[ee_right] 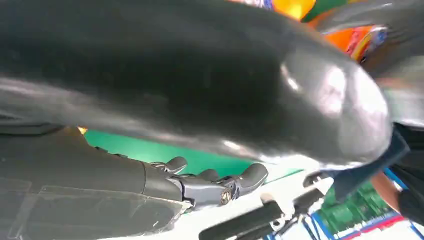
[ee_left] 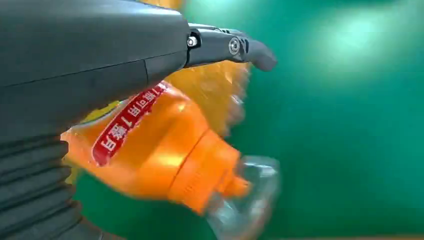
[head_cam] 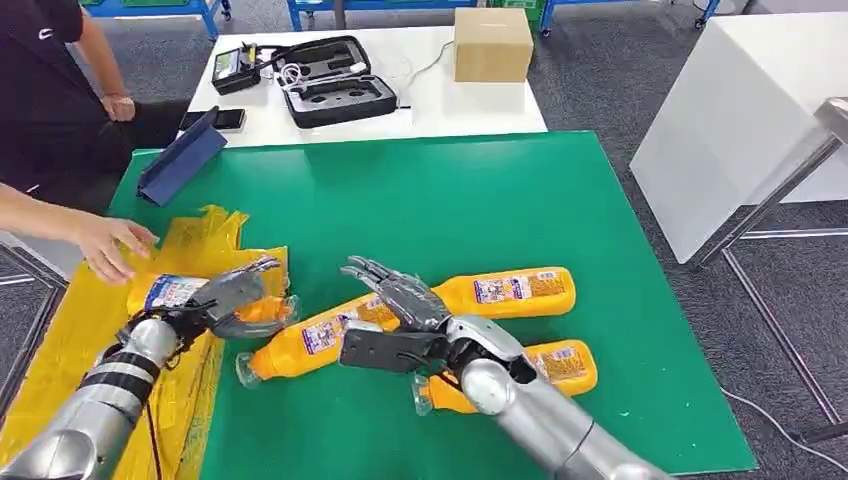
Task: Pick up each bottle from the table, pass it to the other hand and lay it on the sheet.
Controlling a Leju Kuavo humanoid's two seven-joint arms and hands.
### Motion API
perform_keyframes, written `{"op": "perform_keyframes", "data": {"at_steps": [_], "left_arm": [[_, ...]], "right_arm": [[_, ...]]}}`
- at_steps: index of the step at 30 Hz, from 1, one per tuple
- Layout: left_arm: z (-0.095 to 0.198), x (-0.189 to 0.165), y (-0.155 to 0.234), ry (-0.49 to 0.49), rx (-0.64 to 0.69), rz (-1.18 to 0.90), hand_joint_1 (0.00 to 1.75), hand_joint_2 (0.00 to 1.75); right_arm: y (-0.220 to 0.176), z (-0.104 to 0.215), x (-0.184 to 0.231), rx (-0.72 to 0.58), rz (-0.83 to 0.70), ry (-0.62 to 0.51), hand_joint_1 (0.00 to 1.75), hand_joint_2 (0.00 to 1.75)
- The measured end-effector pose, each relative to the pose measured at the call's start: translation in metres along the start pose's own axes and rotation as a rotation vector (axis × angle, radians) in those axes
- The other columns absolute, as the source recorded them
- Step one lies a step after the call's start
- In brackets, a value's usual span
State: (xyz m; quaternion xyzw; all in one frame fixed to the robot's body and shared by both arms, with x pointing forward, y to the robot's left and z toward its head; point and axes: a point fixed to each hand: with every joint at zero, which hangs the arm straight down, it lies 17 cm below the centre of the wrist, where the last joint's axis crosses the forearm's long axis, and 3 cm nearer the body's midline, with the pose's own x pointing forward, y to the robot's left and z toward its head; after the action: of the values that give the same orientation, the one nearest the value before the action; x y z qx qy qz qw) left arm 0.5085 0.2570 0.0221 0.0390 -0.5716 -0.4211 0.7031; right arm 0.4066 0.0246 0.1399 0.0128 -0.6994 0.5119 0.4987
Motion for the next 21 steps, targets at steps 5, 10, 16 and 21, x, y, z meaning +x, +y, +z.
{"op": "perform_keyframes", "data": {"at_steps": [5,10,16,21], "left_arm": [[0.053,0.006,0.011,-0.146,-0.113,0.277,0.0,0.0],[0.089,0.045,0.039,-0.351,-0.09,0.447,0.0,0.0],[0.097,0.09,0.048,-0.479,-0.072,0.473,0.0,0.0],[0.1,0.101,0.044,-0.504,-0.085,0.46,0.0,0.0]], "right_arm": [[-0.006,-0.015,-0.008,0.032,0.006,0.012,0.0,1.75],[-0.01,-0.027,-0.022,0.052,0.031,0.049,0.0,1.75],[-0.008,-0.038,-0.039,0.072,0.044,0.101,0.0,1.75],[-0.002,-0.04,-0.045,0.085,0.044,0.121,0.0,1.75]]}}
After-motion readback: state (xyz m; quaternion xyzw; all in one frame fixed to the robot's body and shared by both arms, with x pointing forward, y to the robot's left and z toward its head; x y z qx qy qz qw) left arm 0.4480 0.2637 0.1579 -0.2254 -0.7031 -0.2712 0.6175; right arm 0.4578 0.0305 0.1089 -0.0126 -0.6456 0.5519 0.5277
